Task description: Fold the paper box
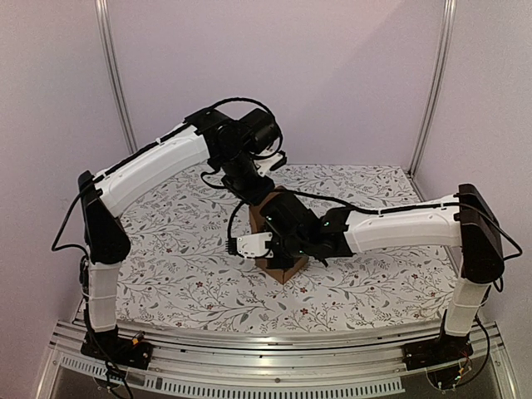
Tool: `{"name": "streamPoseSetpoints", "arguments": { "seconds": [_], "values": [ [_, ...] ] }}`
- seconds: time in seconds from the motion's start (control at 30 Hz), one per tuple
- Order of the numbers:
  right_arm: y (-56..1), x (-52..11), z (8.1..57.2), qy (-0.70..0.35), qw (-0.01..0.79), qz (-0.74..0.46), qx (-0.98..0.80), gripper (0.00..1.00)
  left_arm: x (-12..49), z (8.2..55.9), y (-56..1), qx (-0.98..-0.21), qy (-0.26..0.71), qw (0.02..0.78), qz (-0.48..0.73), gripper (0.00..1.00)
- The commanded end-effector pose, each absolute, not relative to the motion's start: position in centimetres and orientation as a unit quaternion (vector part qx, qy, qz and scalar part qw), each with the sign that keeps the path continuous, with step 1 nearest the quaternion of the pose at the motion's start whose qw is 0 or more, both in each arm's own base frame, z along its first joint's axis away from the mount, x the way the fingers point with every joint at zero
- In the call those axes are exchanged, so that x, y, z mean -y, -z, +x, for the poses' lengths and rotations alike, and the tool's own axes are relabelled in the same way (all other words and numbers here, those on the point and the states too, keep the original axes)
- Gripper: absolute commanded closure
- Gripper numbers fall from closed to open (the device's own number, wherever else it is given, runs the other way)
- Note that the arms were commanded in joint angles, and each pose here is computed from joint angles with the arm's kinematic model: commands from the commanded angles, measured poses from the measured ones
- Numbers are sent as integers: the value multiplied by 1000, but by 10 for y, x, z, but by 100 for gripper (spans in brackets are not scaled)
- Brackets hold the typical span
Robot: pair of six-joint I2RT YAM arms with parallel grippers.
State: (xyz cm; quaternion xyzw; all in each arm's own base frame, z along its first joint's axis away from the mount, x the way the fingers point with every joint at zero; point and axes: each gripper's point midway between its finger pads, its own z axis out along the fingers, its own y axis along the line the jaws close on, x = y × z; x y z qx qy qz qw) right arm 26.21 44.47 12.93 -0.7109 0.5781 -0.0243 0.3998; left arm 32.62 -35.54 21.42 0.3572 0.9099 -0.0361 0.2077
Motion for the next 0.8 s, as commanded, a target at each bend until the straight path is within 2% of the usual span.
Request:
{"name": "streamPoseSetpoints", "arguments": {
  "seconds": [0.0,0.2,0.77],
  "values": [
    [-132,-437,284,50,415,-689,-592,91,351,319,-219,-909,46,200,363,100],
    [-127,-427,293,56,410,-684,-601,91,362,308,-219,-903,51,203,375,100],
    [-126,-414,262,24,381,-715,-586,88,382,294,-206,-908,-1,225,354,100]
  ]
}}
